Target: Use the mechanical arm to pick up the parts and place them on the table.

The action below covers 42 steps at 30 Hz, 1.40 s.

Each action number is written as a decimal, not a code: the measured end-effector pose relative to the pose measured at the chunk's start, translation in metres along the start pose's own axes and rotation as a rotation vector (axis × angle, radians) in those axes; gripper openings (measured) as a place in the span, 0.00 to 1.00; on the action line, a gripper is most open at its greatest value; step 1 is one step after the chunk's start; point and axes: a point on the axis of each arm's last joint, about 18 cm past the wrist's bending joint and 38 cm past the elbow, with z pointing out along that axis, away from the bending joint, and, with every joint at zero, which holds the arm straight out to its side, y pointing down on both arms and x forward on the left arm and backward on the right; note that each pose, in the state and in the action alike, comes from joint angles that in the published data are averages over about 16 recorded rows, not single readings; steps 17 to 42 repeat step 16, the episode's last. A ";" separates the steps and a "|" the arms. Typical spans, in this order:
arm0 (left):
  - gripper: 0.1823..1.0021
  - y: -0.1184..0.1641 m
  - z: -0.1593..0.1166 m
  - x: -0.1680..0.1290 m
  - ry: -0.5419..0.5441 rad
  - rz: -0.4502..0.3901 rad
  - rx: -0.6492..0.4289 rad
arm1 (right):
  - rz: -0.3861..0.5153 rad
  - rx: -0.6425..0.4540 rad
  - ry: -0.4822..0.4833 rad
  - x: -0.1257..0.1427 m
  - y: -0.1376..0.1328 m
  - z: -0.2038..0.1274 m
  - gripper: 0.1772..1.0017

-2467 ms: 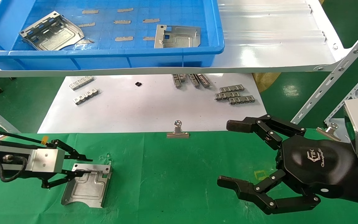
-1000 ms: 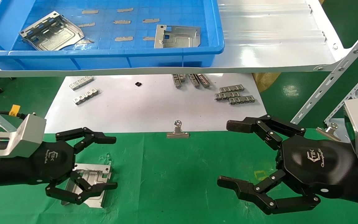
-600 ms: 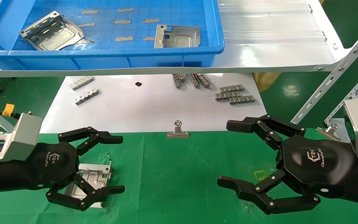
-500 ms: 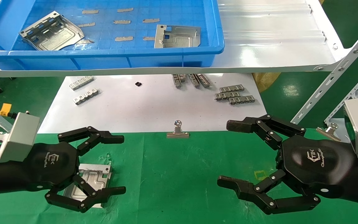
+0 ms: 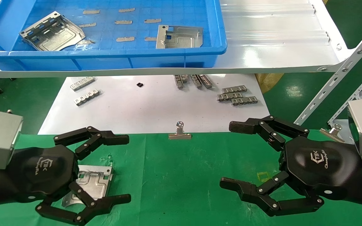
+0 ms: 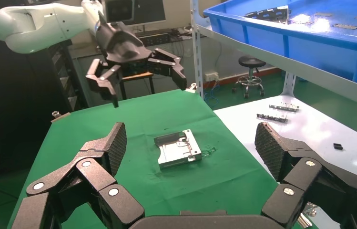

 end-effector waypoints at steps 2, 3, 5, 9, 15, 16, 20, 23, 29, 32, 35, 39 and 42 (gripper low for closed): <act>1.00 -0.003 0.000 0.003 0.002 -0.002 0.012 | 0.000 0.000 0.000 0.000 0.000 0.000 1.00; 1.00 -0.004 0.000 0.005 0.002 -0.003 0.017 | 0.000 0.000 0.000 0.000 0.000 0.000 1.00; 1.00 -0.007 0.000 0.009 0.004 -0.005 0.028 | 0.000 0.000 0.000 0.000 0.000 0.000 1.00; 1.00 -0.012 0.000 0.015 0.007 -0.008 0.046 | 0.000 0.000 0.000 0.000 0.000 0.000 1.00; 1.00 -0.016 0.000 0.020 0.009 -0.010 0.059 | 0.000 0.000 0.000 0.000 0.000 0.000 1.00; 1.00 -0.017 -0.001 0.021 0.010 -0.010 0.061 | 0.000 0.000 0.000 0.000 0.000 0.000 1.00; 1.00 -0.017 -0.001 0.021 0.010 -0.010 0.061 | 0.000 0.000 0.000 0.000 0.000 0.000 1.00; 1.00 -0.017 -0.001 0.021 0.010 -0.010 0.061 | 0.000 0.000 0.000 0.000 0.000 0.000 1.00; 1.00 -0.017 -0.001 0.021 0.010 -0.010 0.061 | 0.000 0.000 0.000 0.000 0.000 0.000 1.00; 1.00 -0.017 -0.001 0.021 0.010 -0.010 0.061 | 0.000 0.000 0.000 0.000 0.000 0.000 1.00; 1.00 -0.017 -0.001 0.021 0.010 -0.010 0.061 | 0.000 0.000 0.000 0.000 0.000 0.000 1.00; 1.00 -0.017 -0.001 0.021 0.010 -0.010 0.061 | 0.000 0.000 0.000 0.000 0.000 0.000 1.00; 1.00 -0.017 -0.001 0.021 0.010 -0.010 0.061 | 0.000 0.000 0.000 0.000 0.000 0.000 1.00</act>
